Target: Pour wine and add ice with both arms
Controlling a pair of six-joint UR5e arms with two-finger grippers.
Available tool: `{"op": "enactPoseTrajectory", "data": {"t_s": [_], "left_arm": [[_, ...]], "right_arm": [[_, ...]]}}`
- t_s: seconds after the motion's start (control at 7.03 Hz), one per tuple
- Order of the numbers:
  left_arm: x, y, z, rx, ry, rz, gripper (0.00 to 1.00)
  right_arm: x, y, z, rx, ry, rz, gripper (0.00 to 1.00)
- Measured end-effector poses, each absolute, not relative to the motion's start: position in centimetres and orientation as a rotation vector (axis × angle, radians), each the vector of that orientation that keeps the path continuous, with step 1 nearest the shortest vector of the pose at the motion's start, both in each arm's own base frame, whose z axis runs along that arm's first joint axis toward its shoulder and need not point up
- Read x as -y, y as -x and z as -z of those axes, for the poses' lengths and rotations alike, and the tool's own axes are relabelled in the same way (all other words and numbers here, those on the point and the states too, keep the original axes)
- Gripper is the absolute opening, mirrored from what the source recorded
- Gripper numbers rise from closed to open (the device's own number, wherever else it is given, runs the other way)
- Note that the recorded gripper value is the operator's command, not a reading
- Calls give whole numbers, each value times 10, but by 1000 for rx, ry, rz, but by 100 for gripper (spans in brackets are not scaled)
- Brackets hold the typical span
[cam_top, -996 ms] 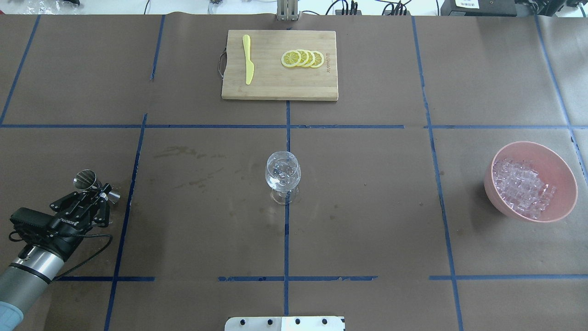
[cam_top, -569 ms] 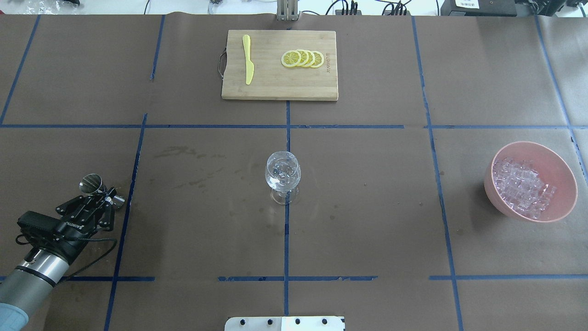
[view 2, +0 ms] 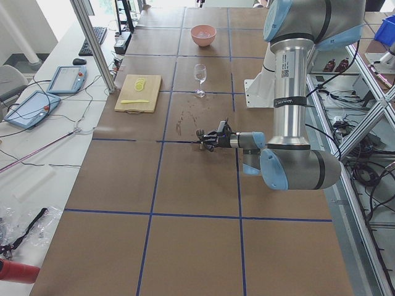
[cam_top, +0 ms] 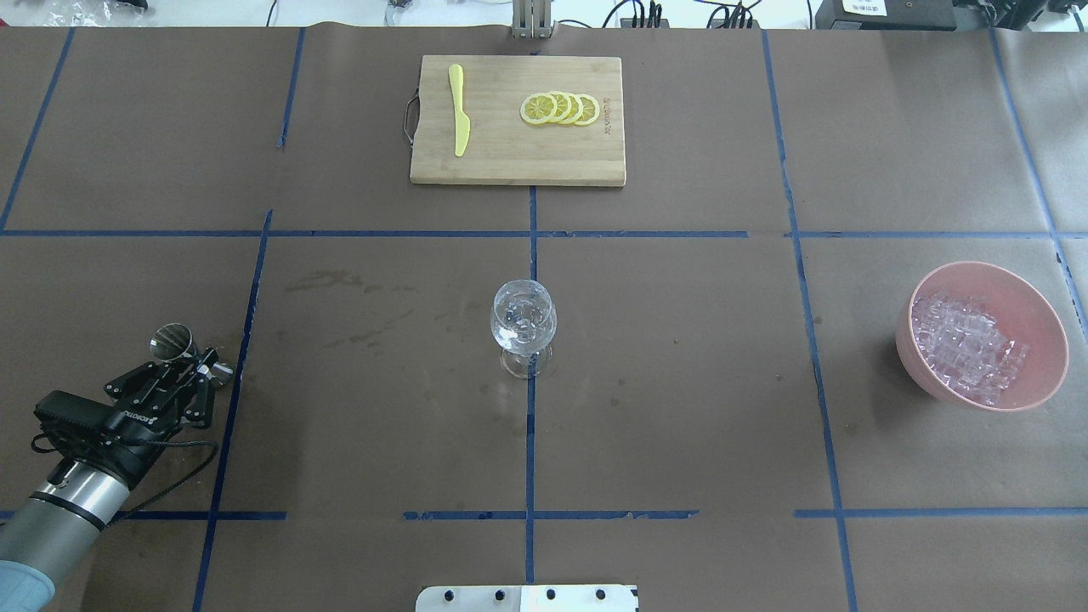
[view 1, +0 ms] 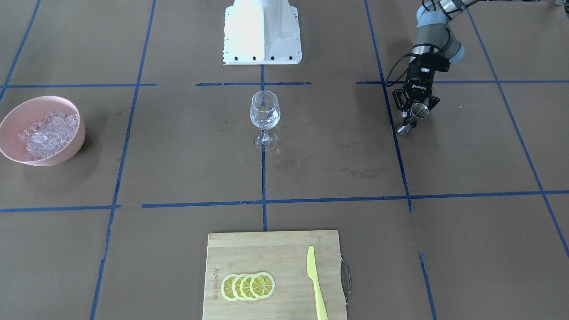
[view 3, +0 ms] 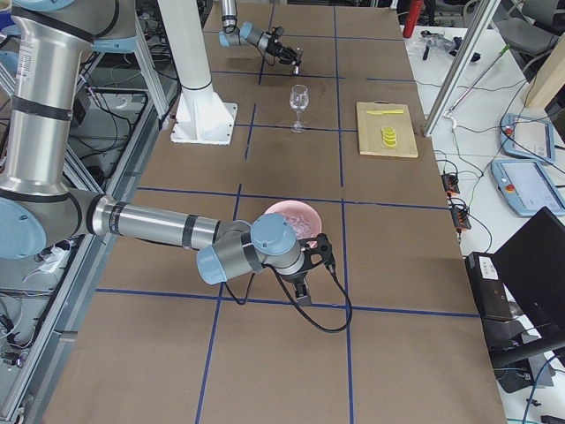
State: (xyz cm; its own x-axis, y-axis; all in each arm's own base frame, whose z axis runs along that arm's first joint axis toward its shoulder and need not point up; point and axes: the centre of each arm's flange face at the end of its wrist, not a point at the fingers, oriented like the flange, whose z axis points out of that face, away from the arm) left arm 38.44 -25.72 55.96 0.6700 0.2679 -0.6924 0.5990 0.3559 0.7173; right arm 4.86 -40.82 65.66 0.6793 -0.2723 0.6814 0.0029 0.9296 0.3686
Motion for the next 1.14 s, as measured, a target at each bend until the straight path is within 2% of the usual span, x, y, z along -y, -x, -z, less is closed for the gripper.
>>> {"op": "enactPoseTrajectory", "data": {"t_s": [0.14, 0.28, 0.57, 1.14], "left_arm": [[257, -384, -560, -860, -1226, 252, 54], [257, -384, -560, -859, -1226, 252, 60], [257, -384, -560, -861, -1227, 254, 99], [260, -376, -553, -857, -1256, 305, 100]], "right_arm": [[408, -49, -657, 813, -355, 158, 100], [408, -49, -657, 813, -355, 159, 100], [408, -49, -657, 813, -355, 158, 100], [409, -49, -653, 816, -355, 147, 100]]}}
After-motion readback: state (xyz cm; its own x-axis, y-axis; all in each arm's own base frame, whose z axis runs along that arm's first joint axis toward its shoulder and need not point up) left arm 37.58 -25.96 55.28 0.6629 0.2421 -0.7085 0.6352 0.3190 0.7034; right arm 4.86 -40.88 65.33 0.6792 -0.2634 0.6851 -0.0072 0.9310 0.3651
